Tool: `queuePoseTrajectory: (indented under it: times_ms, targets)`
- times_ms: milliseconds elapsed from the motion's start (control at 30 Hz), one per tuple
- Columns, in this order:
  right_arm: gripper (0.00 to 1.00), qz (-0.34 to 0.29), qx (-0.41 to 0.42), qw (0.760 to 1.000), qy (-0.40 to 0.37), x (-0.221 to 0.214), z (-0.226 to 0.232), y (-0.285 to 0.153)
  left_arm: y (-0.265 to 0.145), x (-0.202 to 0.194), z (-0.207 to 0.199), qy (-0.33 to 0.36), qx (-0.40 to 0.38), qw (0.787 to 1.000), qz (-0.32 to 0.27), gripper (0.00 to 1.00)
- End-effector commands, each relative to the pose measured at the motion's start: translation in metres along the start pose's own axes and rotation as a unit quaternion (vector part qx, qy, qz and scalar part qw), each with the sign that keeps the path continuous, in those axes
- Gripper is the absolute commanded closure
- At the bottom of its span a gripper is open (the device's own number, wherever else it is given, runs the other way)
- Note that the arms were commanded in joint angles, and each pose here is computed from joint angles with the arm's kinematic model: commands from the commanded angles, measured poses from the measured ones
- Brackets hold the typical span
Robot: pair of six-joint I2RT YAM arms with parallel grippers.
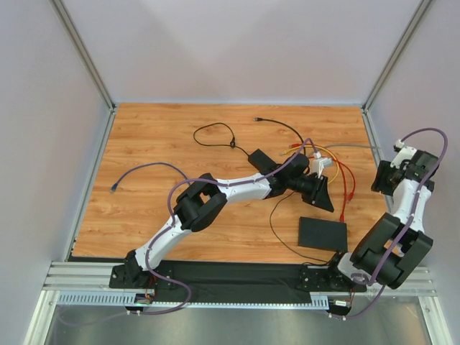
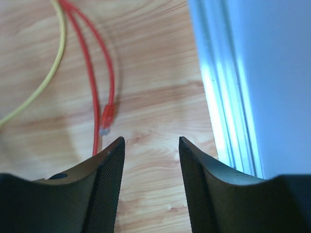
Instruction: Pull the plug from the switch port
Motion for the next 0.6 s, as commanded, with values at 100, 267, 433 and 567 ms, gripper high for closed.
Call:
queuePoseTrajectory:
  times_ms: [100, 267, 433, 567]
  targets:
    - [0.49, -0.070, -0.194, 0.948, 0.240, 0.034, -0.001, -0.040, 0.003, 0.013, -0.015, 0.041, -0.021, 0.999, -0.008, 0.66]
    - [0.46, 0.027, -0.215, 0.897, 0.385, 0.007, 0.017, -0.048, 0.000, 0.014, -0.016, 0.048, -0.013, 0.999, -0.003, 0.66]
    - [0.47, 0.024, -0.176, 0.876, 0.448, -0.037, 0.045, -0.051, 0.000, 0.017, -0.017, 0.043, -0.012, 0.999, -0.003, 0.66]
    - [0.47, 0.020, -0.192, 0.854, 0.484, -0.061, 0.054, -0.054, -0.003, 0.019, -0.015, 0.037, -0.009, 0.999, -0.006, 0.66]
Point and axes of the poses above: each gripper's point midway between its finger pads, its own y axis out along the fingers, its own z axis along the line the jaws close on, x = y × z, the point moved 8 cm from there along -y, back along the fingers, and after that the axes turned 1 degree about y, right-handed, at the moved point
